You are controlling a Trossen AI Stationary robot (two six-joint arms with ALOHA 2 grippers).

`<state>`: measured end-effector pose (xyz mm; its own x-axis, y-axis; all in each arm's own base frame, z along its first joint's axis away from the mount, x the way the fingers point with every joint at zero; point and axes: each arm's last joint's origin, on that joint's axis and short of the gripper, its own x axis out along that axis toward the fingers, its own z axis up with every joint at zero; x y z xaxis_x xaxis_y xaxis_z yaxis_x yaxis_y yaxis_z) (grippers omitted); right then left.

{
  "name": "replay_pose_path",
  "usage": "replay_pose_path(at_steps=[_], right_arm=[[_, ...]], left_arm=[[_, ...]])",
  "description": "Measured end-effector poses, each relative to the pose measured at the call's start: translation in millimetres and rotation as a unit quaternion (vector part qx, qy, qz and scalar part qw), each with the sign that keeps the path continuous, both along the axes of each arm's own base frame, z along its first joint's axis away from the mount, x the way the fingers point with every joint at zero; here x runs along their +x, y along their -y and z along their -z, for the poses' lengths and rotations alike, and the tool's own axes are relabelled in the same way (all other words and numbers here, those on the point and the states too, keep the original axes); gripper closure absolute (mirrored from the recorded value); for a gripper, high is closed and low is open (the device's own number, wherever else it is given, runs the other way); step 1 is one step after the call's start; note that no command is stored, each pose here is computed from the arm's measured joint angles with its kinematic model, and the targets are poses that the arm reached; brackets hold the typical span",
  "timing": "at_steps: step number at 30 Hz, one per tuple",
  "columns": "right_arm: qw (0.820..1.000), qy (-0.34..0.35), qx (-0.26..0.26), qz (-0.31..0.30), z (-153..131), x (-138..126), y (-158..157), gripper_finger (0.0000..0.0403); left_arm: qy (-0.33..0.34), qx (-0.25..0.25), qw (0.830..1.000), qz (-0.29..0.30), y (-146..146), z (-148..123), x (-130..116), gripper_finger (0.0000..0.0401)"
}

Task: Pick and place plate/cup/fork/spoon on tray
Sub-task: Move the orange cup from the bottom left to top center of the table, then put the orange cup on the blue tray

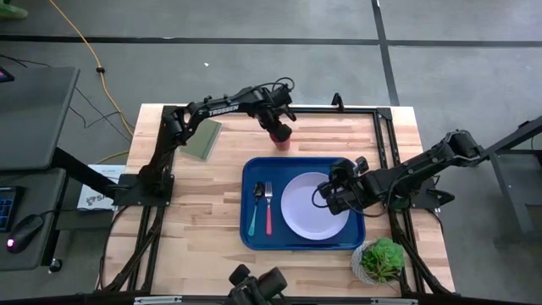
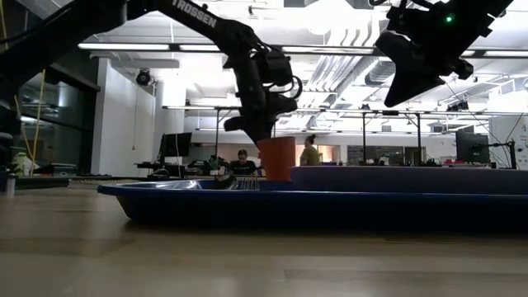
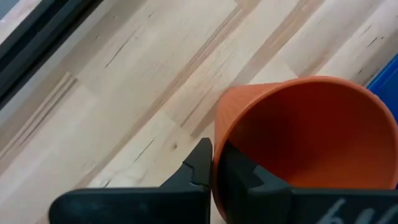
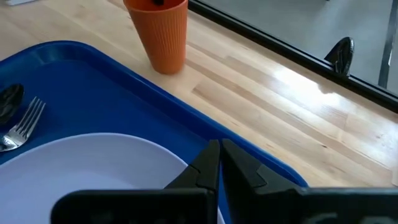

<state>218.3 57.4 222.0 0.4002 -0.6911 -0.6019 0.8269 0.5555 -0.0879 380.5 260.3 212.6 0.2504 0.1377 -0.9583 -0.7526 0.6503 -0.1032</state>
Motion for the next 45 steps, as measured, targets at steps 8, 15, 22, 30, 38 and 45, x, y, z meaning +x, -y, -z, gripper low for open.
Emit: replay_pose_path(at_steps=[8, 15, 22, 30, 38, 45], right_arm=[[1.0, 0.004, 0.001, 0.0, -0.2, 0.6, -0.2, 0.0396], [1.0, 0.006, 0.003, 0.0, -0.2, 1.0, -0.4, 0.0396], [1.0, 0.006, 0.002, 0.0, -0.2, 1.0, -0.3, 0.0396], [1.0, 0.006, 0.002, 0.0, -0.2, 1.0, -0.4, 0.0396], [1.0, 0.024, 0.008, 0.003, -0.8, 3.9, -0.5, 0.0396], [0.997, 0.076, -0.011, -0.027, -9.1, 23.8, 2.4, 0.0396]], left_arm=[[0.001, 0.006, 1.0, 0.015, 3.4, -3.1, 2.5, 0.0399], [0.001, 0.011, 1.0, 0.022, 5.1, -3.5, 4.4, 0.0361], [0.001, 0.012, 1.0, 0.027, 5.0, -3.5, 4.3, 0.0294], [0.028, 0.036, 0.999, 0.023, 8.3, -33.2, -3.0, 0.0232], [0.079, 0.093, 0.992, 0.036, 24.0, -98.1, -25.7, 0.0215], [0.15, 0.247, 0.953, 0.093, 87.8, -176.3, -54.1, 0.0215]])
